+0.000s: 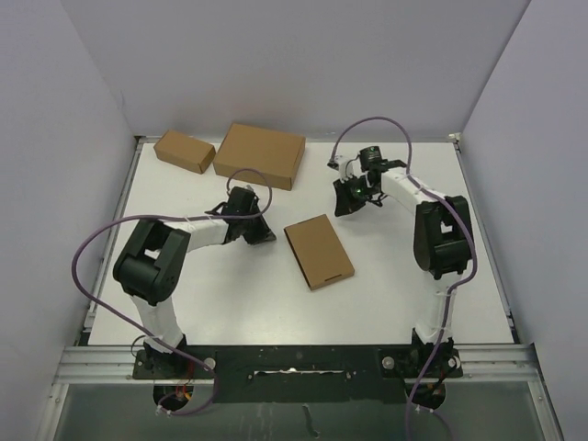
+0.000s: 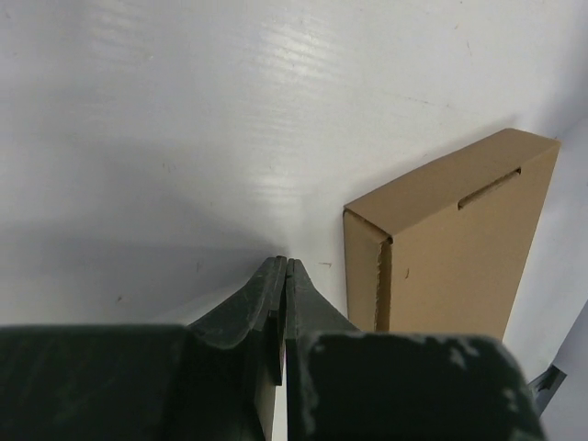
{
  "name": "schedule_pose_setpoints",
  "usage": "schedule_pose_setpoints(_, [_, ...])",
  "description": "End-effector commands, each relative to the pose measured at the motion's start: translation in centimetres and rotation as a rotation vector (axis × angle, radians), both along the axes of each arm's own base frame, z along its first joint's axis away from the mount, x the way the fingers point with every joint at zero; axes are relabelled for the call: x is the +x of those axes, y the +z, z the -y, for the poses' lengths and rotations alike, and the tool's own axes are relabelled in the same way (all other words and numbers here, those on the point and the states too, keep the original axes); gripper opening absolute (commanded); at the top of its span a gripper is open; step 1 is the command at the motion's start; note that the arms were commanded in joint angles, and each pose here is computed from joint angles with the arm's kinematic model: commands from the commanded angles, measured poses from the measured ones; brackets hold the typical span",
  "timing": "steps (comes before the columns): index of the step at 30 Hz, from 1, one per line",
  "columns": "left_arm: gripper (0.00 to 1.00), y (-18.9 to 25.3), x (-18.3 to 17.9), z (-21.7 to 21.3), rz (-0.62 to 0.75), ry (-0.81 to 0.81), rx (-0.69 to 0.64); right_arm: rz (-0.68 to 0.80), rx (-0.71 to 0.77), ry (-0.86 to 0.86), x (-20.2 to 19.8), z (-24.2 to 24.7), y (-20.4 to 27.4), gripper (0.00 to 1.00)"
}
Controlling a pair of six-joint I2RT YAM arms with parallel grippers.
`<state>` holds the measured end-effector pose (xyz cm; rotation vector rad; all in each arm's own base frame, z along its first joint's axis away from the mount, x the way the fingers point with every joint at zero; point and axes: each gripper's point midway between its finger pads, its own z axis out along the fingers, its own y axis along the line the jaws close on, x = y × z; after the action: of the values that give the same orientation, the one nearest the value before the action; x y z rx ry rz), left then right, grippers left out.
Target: Fold the paper box
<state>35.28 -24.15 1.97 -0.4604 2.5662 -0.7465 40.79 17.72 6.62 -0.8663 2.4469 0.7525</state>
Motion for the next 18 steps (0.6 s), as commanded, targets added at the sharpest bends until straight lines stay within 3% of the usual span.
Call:
schedule_pose_setpoints(1, [0.0,0.0,1.1,0.5,-0.027,0.027,0.018,0.064,-0.213,0.035,1.6,0.1,-2.4,0.0])
schedule_pose_setpoints(11, [0.0,-0.8,1.2,1.7,-0.087,0.055,0.067,0.072,-0.298,0.045,2.5,-0.3,-3.6,0.0])
schedule_pose_setpoints(18, [0.0,-0.6,1.7,2.6,-0.096,0.068,0.061,0.064,-0.273,0.073,1.7,-1.9,-3.4,0.0])
